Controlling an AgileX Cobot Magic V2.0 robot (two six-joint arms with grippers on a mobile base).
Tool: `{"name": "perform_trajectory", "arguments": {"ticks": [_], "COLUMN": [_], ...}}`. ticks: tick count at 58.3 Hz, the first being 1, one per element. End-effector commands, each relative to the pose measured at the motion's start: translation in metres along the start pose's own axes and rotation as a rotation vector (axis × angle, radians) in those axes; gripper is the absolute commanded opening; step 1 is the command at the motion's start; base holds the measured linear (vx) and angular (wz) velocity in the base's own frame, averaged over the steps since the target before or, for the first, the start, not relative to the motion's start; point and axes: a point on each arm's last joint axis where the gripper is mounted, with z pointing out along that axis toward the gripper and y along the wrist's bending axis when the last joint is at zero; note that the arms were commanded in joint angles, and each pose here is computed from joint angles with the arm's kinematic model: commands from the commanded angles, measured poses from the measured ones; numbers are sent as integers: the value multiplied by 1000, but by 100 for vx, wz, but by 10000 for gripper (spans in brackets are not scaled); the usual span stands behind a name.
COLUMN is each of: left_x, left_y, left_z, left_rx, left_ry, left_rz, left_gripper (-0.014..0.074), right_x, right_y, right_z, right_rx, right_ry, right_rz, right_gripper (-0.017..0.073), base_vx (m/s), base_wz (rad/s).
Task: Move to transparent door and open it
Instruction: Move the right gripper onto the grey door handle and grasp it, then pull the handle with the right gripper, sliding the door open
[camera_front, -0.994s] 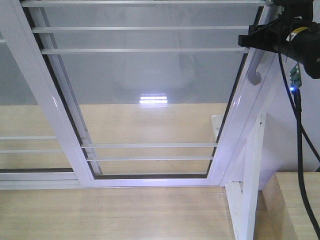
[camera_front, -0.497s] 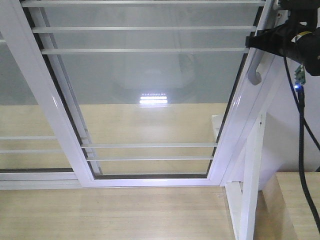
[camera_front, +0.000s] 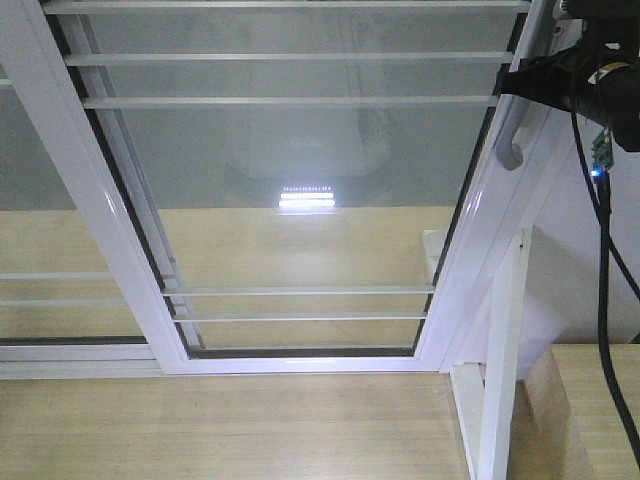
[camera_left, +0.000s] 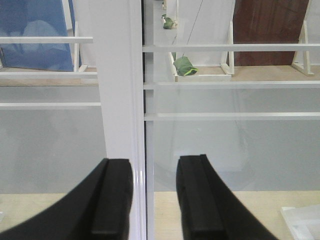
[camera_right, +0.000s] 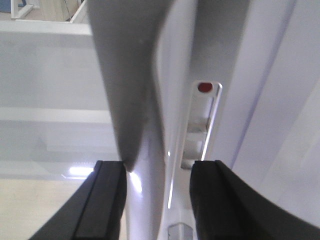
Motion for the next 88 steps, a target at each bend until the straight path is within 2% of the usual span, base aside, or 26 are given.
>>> {"name": "perform_trajectory", "arguments": {"ticks": [1, 15, 28, 53, 63, 88], "left_x": [-17, -17, -17, -17, -17, -17], "left_y": [-2, -2, -2, -2, -2, -2], "left_z": [-1, -1, -1, -1, -1, -1], "left_rx": [15, 15, 14, 14, 14, 14], "left_ry": [-112, -112, -112, -112, -112, -112], "left_rz": [-17, -17, -16, -16, -16, -14], "left_gripper": [370, 370, 370, 370, 370, 370], "right_x": [-35, -31, -17, -35, -40, -37], "right_y": [-1, 3, 2, 6, 16, 69], "right_z": [-13, -2, 11, 26, 26, 21], "right_rx": [15, 17, 22, 9, -18, -138], "right_ry": [-177, -234, -206, -210, -198, -173], "right_rz": [-27, -24, -27, -30, -29, -72], "right_gripper": [370, 370, 370, 321, 320, 320], "base_vx": [0, 0, 0, 0, 0, 0], "base_wz": [0, 0, 0, 0, 0, 0]}}
